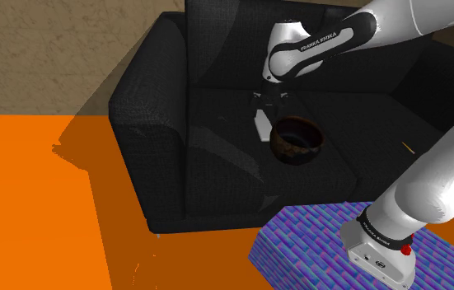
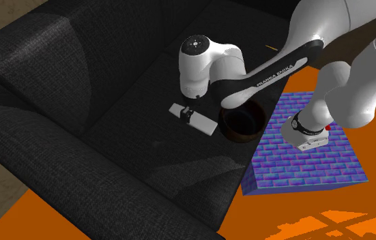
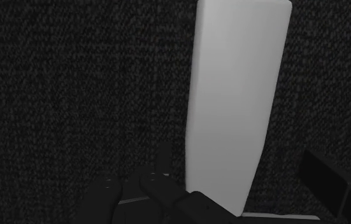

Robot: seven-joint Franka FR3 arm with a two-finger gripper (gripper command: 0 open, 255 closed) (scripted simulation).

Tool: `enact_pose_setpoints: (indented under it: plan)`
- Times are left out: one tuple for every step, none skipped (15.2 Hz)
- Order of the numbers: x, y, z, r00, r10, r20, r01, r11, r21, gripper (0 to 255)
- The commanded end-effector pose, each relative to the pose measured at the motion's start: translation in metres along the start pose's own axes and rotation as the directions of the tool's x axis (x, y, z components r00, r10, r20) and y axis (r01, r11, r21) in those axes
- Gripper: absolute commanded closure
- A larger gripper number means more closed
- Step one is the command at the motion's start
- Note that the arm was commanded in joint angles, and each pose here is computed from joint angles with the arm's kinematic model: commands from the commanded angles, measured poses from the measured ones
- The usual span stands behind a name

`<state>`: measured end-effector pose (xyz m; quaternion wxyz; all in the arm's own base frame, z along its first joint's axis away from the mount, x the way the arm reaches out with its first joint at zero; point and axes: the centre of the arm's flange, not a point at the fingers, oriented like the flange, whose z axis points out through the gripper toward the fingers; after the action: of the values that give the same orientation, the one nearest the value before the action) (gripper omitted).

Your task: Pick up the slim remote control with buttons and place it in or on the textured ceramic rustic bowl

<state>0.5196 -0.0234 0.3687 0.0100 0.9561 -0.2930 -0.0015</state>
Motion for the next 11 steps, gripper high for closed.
enact_pose_setpoints:
  plan:
    - [0.005,-0.001,0.012,1.000,0.011,-0.003,-0.011,1.000,0.002,0]
    - [0.005,-0.001,0.017,1.000,0.011,-0.003,-0.011,1.000,0.002,0]
    - [0.005,-0.001,0.022,1.000,0.011,-0.003,-0.011,1.000,0.002,0]
    - [0.005,-0.001,0.028,1.000,0.011,-0.003,-0.011,1.000,0.002,0]
    - [0.005,-0.001,0.033,1.000,0.011,-0.003,-0.011,1.000,0.002,0]
    - [0.005,-0.001,0.038,1.000,0.011,-0.003,-0.011,1.000,0.002,0]
    - [0.005,-0.001,0.041,1.000,0.011,-0.003,-0.011,1.000,0.002,0]
    - [0.005,-0.001,0.041,1.000,0.011,-0.003,-0.011,1.000,0.002,0]
    - [0.005,-0.002,0.041,1.000,0.011,-0.003,-0.011,1.000,0.002,0]
    - [0.005,-0.002,0.041,1.000,0.011,-0.003,-0.011,1.000,0.002,0]
    - [0.005,-0.002,0.041,1.000,0.011,-0.003,-0.011,1.000,0.002,0]
